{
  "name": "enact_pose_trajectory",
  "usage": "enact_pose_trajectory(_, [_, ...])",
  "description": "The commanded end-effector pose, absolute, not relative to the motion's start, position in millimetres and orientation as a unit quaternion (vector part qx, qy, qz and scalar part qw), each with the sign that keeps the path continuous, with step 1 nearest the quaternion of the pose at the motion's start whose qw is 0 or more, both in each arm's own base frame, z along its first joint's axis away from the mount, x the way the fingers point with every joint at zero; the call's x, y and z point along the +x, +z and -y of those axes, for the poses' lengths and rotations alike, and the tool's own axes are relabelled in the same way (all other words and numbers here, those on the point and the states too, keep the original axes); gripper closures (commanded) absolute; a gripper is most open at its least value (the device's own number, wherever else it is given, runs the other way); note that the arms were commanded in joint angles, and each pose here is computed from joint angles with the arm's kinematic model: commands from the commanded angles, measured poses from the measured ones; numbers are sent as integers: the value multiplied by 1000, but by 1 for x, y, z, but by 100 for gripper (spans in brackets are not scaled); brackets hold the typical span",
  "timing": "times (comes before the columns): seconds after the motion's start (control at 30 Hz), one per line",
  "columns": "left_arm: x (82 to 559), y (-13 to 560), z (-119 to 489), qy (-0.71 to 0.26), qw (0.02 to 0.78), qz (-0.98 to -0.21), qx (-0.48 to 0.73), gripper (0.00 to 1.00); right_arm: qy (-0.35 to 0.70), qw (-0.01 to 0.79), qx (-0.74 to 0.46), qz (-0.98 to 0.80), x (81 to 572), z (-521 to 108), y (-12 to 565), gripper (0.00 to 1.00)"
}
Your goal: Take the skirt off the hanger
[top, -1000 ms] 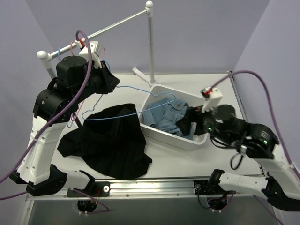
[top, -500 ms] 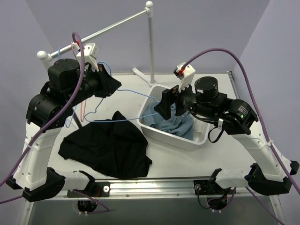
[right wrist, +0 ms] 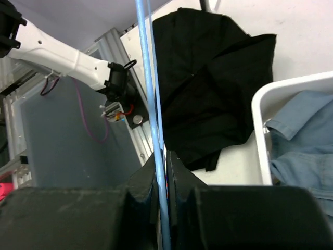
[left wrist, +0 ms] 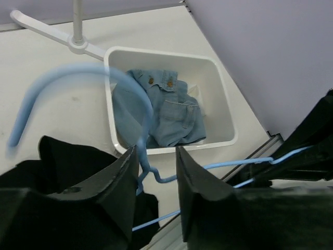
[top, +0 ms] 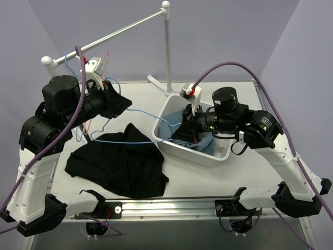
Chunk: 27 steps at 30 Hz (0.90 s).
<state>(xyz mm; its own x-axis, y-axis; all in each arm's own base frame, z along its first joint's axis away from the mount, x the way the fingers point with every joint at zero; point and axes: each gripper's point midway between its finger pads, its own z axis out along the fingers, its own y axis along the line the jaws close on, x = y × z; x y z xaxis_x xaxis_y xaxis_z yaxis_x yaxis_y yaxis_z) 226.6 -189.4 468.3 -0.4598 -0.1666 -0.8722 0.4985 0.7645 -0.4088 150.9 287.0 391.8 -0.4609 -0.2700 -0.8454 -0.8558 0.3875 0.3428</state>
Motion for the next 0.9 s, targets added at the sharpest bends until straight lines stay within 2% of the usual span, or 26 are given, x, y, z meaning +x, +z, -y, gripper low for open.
enact_pose_trajectory(0.0, [228,473,194,-337,509,-785,108,54,421,352,-371,-749,146,-288,391,100])
enact_pose_trajectory(0.03, [228,475,190,-332,512,-786,99,15,424,364,-352,-751,147,-284,398,100])
enact_pose_trajectory(0.07, [228,476,188,-331,516,-785,91,6,424,386,-340,-745,153,-285,406,100])
enact_pose_trajectory(0.27, [217,503,146,-304,581,-755,13,6,389,424,-276,-770,175,-274,412,100])
enact_pose_trajectory(0.43, [198,506,119,-280,595,-754,-10,6,353,490,-221,-766,209,-269,436,100])
enact_pose_trajectory(0.87, [151,398,84,-224,504,-833,-36,6,356,661,-145,-645,270,-284,569,100])
